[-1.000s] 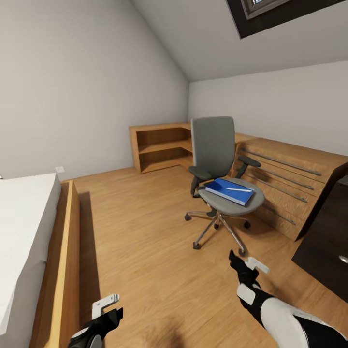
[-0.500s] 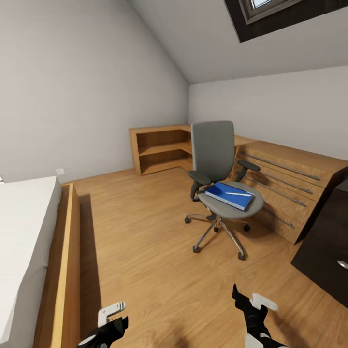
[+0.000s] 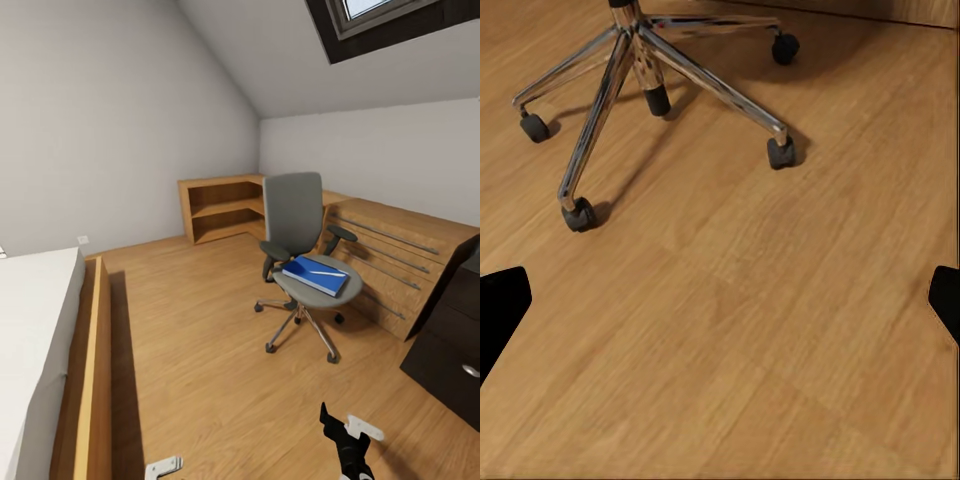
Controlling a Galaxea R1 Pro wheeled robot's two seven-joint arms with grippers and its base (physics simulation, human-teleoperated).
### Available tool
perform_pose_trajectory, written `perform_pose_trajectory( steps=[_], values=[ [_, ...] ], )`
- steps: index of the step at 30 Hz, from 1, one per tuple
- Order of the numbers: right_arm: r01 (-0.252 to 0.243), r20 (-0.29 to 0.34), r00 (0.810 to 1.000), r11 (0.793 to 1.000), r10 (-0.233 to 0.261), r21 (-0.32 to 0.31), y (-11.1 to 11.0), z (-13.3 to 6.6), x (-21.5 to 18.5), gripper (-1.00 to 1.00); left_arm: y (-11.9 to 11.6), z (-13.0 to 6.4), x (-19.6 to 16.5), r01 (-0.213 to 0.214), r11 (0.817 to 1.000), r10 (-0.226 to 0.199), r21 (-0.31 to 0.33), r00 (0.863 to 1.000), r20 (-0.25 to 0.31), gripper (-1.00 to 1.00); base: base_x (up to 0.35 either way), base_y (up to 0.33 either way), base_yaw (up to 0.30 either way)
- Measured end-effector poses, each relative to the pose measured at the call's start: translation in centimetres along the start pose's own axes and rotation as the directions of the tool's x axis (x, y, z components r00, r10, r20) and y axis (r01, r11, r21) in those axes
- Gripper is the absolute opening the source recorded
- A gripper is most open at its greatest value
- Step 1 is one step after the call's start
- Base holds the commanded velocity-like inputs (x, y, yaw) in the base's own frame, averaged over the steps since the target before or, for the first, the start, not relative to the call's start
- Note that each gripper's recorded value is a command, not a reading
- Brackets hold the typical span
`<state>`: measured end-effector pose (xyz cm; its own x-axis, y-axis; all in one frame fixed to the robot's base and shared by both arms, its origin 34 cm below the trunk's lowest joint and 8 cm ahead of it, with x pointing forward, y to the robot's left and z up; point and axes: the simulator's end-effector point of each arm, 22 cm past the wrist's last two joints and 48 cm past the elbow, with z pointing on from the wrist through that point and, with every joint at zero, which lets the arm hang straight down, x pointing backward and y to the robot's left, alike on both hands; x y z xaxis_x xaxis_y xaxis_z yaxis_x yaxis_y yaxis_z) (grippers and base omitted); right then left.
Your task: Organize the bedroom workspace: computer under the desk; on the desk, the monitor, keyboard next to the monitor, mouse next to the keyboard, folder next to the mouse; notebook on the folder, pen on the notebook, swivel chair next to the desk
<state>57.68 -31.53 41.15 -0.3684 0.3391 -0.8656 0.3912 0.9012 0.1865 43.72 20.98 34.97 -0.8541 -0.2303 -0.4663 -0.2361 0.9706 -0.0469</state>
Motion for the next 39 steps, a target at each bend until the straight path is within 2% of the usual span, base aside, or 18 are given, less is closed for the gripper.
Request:
perform_pose_trajectory(
  steps=[6,10,13,15,20,21,22,28,29,39],
  values=[
    [0.004,0.004,1.0,1.0,-0.004,0.004,-0.1,-0.5,-1.4,1.0,0.3,-0.9,0.2,-0.005,1.0,0.004,-0.009,1.0,-0.02,1.0,0.0,0.0,-0.154],
    [0.008,-0.008,1.0,1.0,-0.008,0.012,-0.6,-1.4,-1.3,1.0,1.5,-1.1,3.3,-0.017,0.999,0.014,-0.035,0.997,-0.079,1.0,0.0,0.0,-0.188],
    [0.012,-0.01,1.0,1.0,-0.012,0.015,-0.9,-1.7,-1.7,1.0,2.1,-1.4,4.0,-0.014,0.999,0.01,-0.048,0.997,-0.073,1.0,0.0,0.0,-0.197],
    [0.026,-0.047,0.999,0.999,-0.025,0.036,-2.8,-3.6,0.3,1.0,4.7,-1.4,5.7,-0.003,0.995,0.0,-0.096,1.0,-0.029,1.0,0.0,0.0,-0.201],
    [0.047,-0.019,0.999,0.998,-0.046,0.044,-3.9,-5.7,0.3,1.0,7.0,-2.4,8.4,-0.024,0.99,0.015,-0.137,0.998,-0.068,1.0,0.0,0.0,-0.201],
    [0.054,-0.013,0.998,0.997,-0.053,0.051,-4.5,-6.7,0.8,1.0,7.7,-2.7,9.0,-0.025,0.988,0.016,-0.15,0.998,-0.061,1.0,-0.009,0.0,-0.199],
    [0.08,-0.016,0.997,0.996,-0.079,0.046,-5.3,-8.3,1.9,1.0,8.7,-3.2,9.6,-0.015,0.985,0.014,-0.171,1.0,-0.011,1.0,-0.035,0.0,-0.198],
    [0.119,-0.023,0.993,0.993,-0.119,0.0,-4.2,-9.6,1.6,1.0,8.9,-4.6,9.3,-0.011,0.984,0.014,-0.179,1.0,0.016,1.0,-0.208,0.0,-0.193],
    [0.129,-0.032,0.991,0.991,-0.13,-0.024,-3.3,-9.9,2.0,1.0,9.0,-4.8,9.3,-0.009,0.983,0.013,-0.181,1.0,0.02,1.0,-0.317,0.0,-0.189],
    [0.119,-0.052,0.991,0.992,-0.121,-0.043,-1.5,-10.9,0.8,1.0,8.7,-6.5,7.7,-0.005,0.984,0.011,-0.179,0.999,0.032,1.0,-0.278,0.0,-0.188]
  ],
)
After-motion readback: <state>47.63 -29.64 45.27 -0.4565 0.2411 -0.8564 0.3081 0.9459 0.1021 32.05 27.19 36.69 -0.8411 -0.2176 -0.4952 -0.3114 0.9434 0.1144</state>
